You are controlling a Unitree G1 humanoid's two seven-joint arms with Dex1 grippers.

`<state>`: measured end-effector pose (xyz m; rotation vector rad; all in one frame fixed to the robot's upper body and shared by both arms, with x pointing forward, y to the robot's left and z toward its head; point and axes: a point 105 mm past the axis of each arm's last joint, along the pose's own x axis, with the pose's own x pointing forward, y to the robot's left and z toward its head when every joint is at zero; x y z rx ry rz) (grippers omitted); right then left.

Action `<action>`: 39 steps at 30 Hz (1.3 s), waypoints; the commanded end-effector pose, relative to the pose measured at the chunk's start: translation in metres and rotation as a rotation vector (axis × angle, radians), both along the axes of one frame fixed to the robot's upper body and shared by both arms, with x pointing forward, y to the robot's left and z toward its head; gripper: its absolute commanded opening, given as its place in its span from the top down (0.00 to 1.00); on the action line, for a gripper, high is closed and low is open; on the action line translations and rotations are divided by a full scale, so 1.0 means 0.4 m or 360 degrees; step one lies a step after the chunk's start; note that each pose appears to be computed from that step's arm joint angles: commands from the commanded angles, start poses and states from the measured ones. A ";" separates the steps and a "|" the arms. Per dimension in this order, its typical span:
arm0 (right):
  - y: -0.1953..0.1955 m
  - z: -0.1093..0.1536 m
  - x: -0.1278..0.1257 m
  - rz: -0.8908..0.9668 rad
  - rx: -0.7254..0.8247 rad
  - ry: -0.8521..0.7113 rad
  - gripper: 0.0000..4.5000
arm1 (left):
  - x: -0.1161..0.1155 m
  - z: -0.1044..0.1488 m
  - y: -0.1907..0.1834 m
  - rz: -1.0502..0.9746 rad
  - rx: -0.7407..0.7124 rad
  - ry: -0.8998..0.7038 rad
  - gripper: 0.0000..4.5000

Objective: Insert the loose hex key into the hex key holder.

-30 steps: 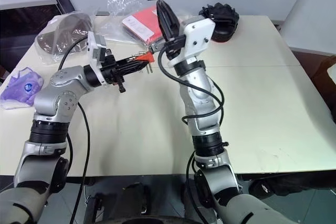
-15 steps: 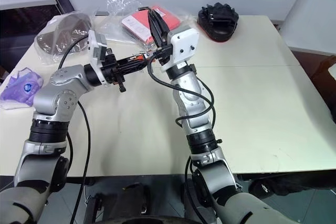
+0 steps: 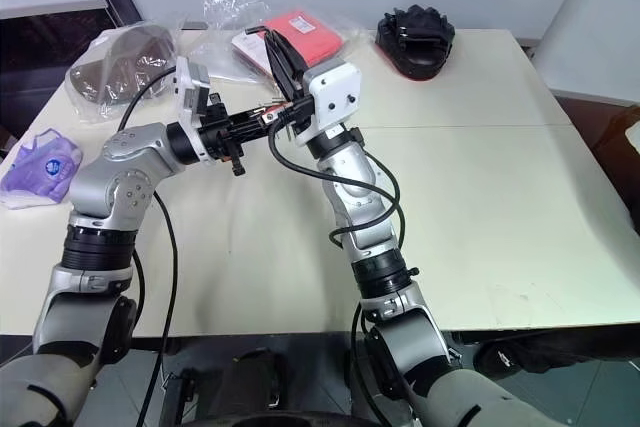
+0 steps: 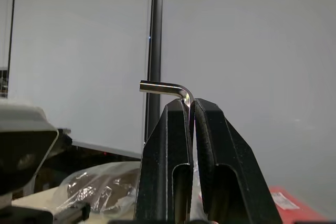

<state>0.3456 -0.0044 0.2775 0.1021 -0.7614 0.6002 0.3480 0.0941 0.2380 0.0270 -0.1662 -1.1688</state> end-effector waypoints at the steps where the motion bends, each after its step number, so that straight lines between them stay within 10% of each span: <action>1: -0.003 0.034 -0.023 0.0003 0.0032 -0.0092 1.00 | -0.008 0.050 0.003 -0.0006 -0.0045 -0.0099 1.00; 39: -0.016 0.017 -0.018 -0.0022 -0.0005 -0.0067 1.00 | -0.009 0.075 0.001 0.0000 -0.0141 -0.0079 1.00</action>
